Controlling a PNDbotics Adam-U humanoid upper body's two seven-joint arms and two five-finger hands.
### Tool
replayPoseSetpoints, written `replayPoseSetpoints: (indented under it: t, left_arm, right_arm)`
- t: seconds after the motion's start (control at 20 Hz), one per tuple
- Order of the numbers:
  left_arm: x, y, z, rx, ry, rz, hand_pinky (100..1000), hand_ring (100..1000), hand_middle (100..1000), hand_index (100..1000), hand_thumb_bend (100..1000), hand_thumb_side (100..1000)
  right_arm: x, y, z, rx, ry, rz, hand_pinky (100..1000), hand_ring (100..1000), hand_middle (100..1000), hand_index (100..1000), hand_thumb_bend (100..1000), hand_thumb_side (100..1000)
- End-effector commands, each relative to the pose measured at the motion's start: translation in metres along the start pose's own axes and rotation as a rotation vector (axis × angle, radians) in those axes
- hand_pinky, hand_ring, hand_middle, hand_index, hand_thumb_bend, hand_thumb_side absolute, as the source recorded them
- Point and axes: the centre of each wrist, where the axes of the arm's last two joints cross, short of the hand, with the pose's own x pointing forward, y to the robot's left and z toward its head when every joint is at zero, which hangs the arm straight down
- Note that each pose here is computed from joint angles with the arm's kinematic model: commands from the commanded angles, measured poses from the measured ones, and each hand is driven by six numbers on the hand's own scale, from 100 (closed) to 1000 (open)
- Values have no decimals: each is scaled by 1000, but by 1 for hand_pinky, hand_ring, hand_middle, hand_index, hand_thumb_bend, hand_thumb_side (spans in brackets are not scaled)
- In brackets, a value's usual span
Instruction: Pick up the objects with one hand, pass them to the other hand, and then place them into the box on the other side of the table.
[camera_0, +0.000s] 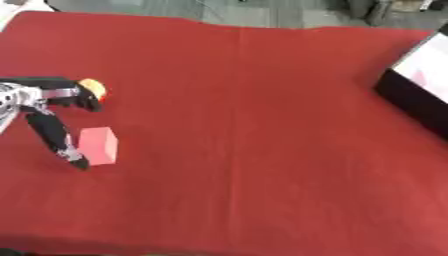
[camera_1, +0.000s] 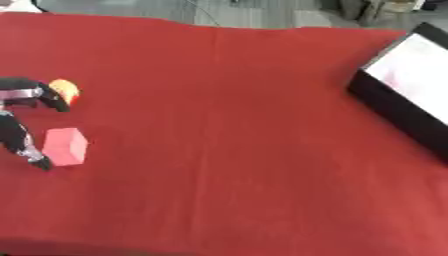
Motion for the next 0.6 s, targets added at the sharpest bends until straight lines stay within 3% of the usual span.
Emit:
replayPoseSetpoints:
  t: [0.05,0.45,0.6]
  left_arm:
    - [-2,5,-1,40,22,-22,858,862,757,806,766,175]
    - [0,-5,-16,55,12,-13,852,851,742,738,688,154]
    - [0,-7,-18,41,13,-24,841,820,692,625,579,100]
  right_arm:
    - [14,-2,-7,-37,-19,38,703,602,842,709,100,384]
    - [12,-2,-5,-38,-11,42,703,602,843,706,100,393]
    - [12,-2,-5,-39,-6,45,703,602,843,705,100,398]
